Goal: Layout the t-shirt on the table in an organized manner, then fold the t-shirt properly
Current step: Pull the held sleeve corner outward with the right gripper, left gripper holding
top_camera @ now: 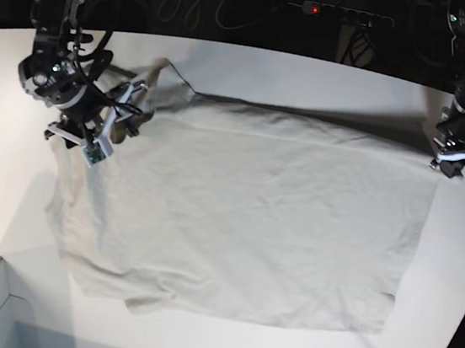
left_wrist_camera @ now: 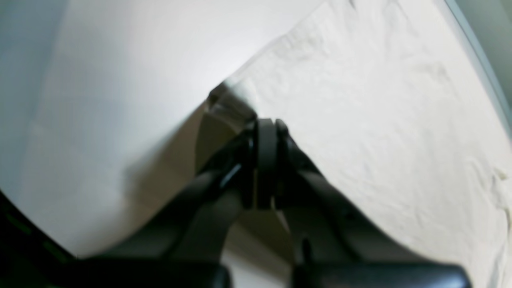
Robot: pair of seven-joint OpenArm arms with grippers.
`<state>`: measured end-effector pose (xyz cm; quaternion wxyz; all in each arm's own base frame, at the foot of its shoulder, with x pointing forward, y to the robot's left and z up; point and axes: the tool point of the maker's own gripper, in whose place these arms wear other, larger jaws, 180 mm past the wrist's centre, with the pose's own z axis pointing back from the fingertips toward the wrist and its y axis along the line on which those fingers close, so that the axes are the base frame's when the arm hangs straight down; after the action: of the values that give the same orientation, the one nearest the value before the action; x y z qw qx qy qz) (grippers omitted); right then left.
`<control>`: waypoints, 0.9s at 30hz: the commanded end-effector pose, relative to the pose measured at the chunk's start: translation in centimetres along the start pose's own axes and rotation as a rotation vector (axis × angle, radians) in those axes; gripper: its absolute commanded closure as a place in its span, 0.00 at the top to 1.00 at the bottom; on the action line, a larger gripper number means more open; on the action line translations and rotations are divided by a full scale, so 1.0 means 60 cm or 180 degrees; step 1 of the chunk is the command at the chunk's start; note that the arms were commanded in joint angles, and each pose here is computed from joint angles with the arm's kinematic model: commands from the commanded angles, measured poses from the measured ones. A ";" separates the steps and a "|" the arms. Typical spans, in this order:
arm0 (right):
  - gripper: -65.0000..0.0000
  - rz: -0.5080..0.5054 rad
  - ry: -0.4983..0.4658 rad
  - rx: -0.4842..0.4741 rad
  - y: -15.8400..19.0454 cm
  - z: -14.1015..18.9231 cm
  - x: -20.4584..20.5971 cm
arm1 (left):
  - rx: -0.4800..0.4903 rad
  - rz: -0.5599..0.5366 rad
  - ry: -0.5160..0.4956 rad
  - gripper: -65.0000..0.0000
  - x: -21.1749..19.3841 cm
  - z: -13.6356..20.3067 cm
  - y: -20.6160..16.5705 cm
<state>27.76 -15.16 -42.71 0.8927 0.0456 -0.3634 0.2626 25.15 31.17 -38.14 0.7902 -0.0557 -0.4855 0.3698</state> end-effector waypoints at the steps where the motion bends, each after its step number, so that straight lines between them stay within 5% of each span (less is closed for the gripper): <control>1: 0.54 0.0030 -0.0150 -0.0021 -0.011 0.003 0.024 | -0.0055 -0.0037 -0.0127 0.00 0.023 0.000 -0.008; 4: 0.48 0.0018 -0.0137 -0.0005 -0.009 0.000 0.020 | -0.0055 -0.0037 -0.0127 0.00 0.023 0.000 -0.008; 13: 0.00 0.0062 -0.0115 -0.0051 -0.030 -0.001 0.023 | -0.0070 -0.0039 -0.0139 0.00 0.025 0.001 -0.011; 27: 0.00 0.0066 -0.0556 -0.0721 -0.139 0.076 0.099 | -0.0185 -0.0051 -0.0242 0.00 0.045 0.008 -0.036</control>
<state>31.64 -20.88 -36.17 0.8694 -0.0341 -0.4405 0.2211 25.95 30.74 -36.34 0.7821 -0.0634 -0.5053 0.3591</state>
